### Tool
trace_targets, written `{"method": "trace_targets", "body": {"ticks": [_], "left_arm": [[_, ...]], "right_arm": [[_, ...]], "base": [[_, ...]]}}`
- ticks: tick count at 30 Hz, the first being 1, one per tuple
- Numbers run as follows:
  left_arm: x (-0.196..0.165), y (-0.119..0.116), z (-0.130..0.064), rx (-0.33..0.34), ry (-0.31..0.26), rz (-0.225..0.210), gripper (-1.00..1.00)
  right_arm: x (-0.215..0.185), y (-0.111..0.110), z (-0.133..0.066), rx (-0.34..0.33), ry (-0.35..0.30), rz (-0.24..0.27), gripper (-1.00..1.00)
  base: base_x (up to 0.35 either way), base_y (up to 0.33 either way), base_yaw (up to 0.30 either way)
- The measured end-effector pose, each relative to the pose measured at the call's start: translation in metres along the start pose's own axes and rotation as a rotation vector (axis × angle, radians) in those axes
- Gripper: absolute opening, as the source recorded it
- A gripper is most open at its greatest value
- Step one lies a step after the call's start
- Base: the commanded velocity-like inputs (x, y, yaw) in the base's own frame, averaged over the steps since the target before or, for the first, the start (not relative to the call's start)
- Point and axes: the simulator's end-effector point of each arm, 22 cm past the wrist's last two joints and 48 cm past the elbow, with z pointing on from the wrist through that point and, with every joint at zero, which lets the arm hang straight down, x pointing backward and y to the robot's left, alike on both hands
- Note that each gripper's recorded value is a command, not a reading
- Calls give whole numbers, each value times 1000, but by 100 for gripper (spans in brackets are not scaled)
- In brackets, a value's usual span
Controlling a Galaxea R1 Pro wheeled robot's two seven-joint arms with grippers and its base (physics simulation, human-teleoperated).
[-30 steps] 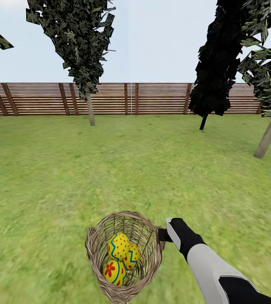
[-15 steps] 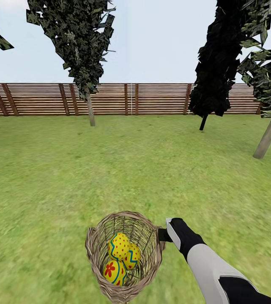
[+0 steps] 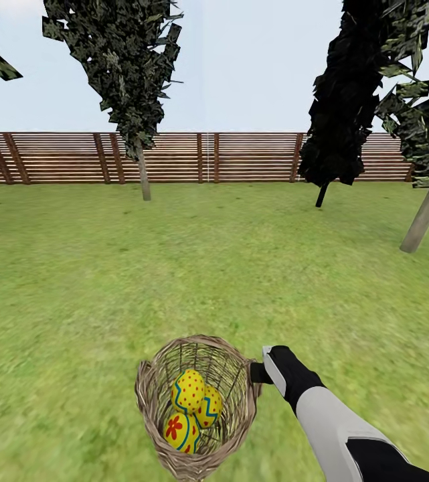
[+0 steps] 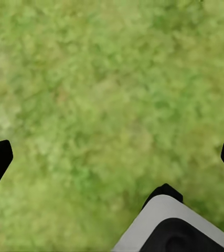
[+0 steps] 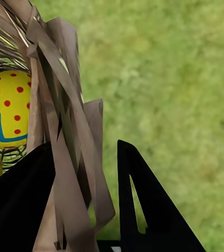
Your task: Take the three Easter eggs out of the wicker basket on the lawn in the garden, then place them on the lawn next to a single tree (choose any tree) so that all three eggs are next to the same tree and none are left in the basket.
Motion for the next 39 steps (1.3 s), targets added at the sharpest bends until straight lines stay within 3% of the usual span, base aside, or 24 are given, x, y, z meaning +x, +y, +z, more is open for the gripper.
{"method": "trace_targets", "body": {"ticks": [19, 39], "left_arm": [[-5, 1, -11, 12, -9, 10, 100], [-2, 13, -11, -16, -39, -17, 100]], "right_arm": [[-1, 1, -12, -3, 1, 2, -100], [-2, -3, -13, 8, -3, -5, -100]], "base": [[16, 0, 0], [306, 0, 1]]}}
